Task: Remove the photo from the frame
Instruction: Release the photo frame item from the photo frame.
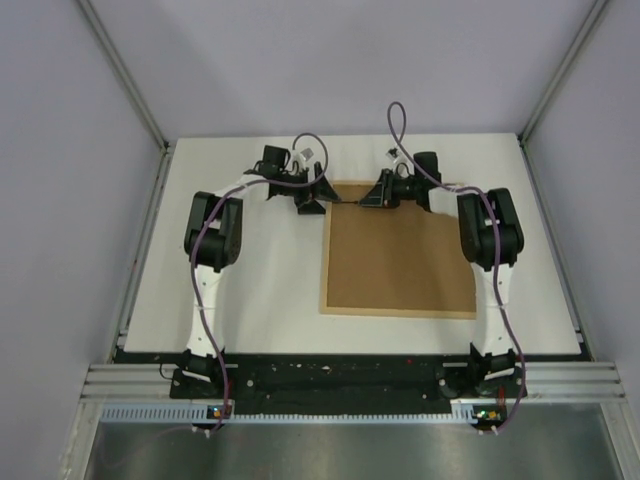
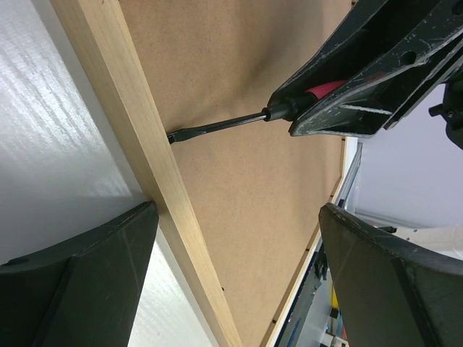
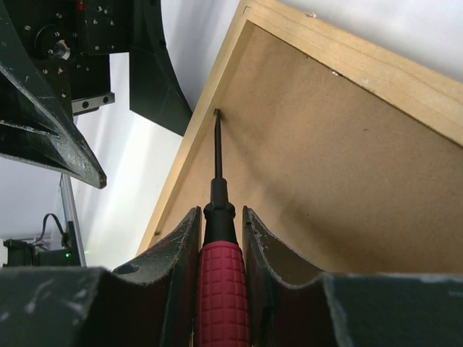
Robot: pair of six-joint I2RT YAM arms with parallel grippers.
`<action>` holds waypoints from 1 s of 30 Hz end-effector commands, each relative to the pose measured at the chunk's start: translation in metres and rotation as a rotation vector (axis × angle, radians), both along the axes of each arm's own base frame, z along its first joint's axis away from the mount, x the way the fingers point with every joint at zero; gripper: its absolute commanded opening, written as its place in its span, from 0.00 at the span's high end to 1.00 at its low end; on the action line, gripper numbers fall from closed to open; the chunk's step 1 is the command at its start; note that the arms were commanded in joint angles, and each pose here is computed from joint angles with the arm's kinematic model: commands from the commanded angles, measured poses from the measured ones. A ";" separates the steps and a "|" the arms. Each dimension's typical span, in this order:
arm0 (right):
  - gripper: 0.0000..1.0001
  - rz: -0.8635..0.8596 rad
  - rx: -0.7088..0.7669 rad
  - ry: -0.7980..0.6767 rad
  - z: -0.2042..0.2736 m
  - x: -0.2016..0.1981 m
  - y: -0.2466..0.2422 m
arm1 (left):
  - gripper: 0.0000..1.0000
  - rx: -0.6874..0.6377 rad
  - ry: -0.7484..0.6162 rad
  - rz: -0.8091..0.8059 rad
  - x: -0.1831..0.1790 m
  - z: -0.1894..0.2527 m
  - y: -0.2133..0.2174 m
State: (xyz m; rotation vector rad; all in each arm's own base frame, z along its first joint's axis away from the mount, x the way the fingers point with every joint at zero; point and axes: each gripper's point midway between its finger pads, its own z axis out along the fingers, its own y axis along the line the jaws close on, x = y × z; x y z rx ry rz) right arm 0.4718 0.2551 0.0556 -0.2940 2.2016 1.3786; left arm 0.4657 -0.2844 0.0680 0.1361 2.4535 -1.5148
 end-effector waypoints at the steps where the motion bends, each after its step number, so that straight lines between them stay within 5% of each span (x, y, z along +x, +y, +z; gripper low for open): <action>1: 1.00 0.102 -0.057 -0.019 -0.001 -0.025 0.063 | 0.02 -0.062 -0.038 -0.118 -0.028 0.027 -0.034; 22: 1.00 0.209 -0.099 -0.136 0.090 -0.065 0.155 | 0.02 -0.063 -0.042 -0.133 -0.031 0.028 -0.039; 30: 1.00 0.104 -0.163 -0.162 0.101 -0.051 0.113 | 0.02 0.039 -0.094 -0.047 -0.014 0.032 -0.012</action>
